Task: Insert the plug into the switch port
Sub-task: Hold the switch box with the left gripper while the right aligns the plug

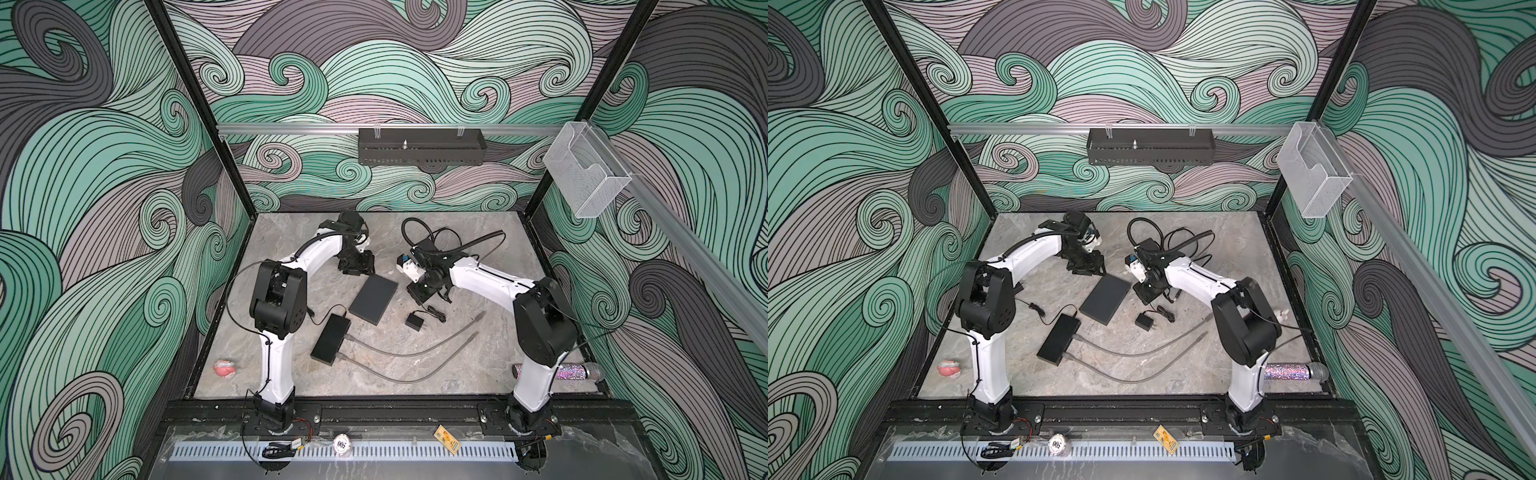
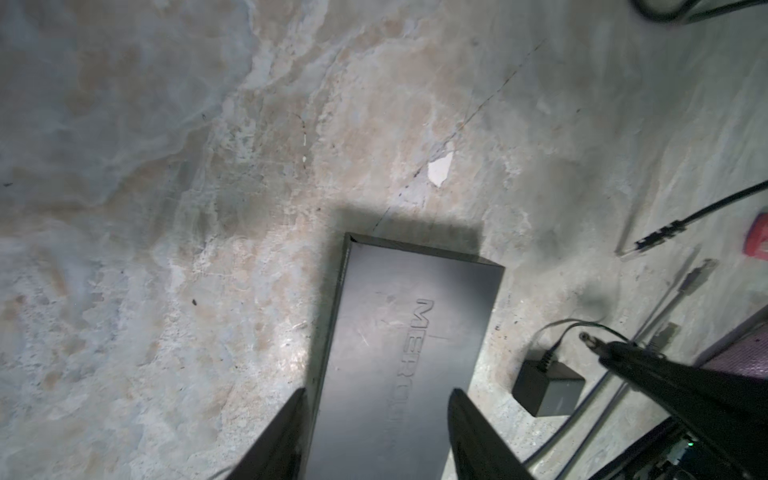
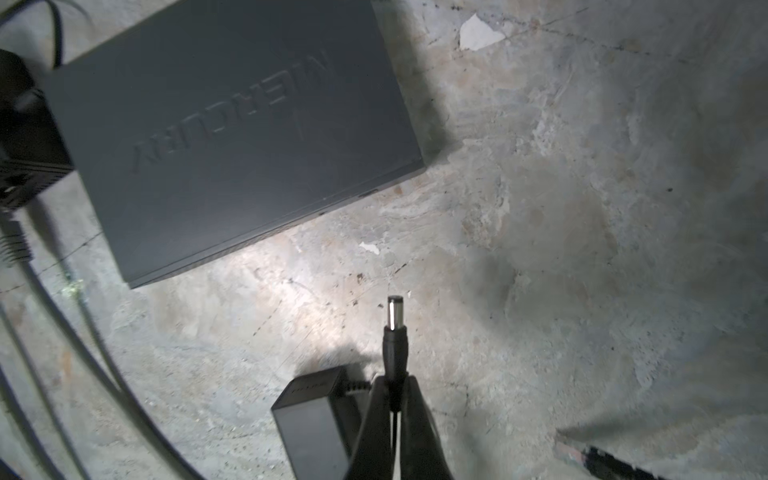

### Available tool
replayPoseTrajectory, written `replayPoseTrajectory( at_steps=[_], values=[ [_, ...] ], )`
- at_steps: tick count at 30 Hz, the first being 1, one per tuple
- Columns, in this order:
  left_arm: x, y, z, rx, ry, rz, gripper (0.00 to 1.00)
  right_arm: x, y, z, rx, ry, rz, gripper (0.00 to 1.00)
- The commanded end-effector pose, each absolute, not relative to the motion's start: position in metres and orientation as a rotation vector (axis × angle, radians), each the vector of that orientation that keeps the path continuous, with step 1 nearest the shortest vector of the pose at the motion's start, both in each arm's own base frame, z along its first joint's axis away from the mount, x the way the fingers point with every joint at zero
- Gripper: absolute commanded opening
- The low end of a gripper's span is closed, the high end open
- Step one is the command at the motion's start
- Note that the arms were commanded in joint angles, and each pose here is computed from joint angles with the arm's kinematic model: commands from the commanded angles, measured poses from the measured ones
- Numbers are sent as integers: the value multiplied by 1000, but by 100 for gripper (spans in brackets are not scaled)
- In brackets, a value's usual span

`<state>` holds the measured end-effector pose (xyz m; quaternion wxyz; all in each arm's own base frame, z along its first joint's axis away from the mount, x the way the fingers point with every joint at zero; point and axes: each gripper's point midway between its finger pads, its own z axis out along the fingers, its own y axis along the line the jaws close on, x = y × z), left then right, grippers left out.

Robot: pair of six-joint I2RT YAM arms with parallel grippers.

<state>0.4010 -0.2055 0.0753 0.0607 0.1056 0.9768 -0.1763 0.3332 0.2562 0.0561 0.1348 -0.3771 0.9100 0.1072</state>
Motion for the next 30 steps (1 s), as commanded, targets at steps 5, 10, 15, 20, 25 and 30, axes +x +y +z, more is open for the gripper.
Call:
replayPoseTrajectory(
  at_steps=[5,10,15,20,25,30],
  values=[
    [391,-205,48,330,3061,-574,38,324,275,42,-1307,2588,469,0],
    [390,-205,40,325,3085,-580,37,322,284,35,-1402,2563,531,0],
    [390,-206,35,322,3093,-585,37,331,282,27,-1398,2580,483,0],
    [389,-206,30,329,3110,-588,36,337,282,22,-1404,2593,469,0],
    [388,-206,27,329,3118,-585,36,344,282,21,-1396,2596,456,0],
    [388,-205,25,331,3126,-576,36,347,283,25,-1391,2582,466,0]
  ],
)
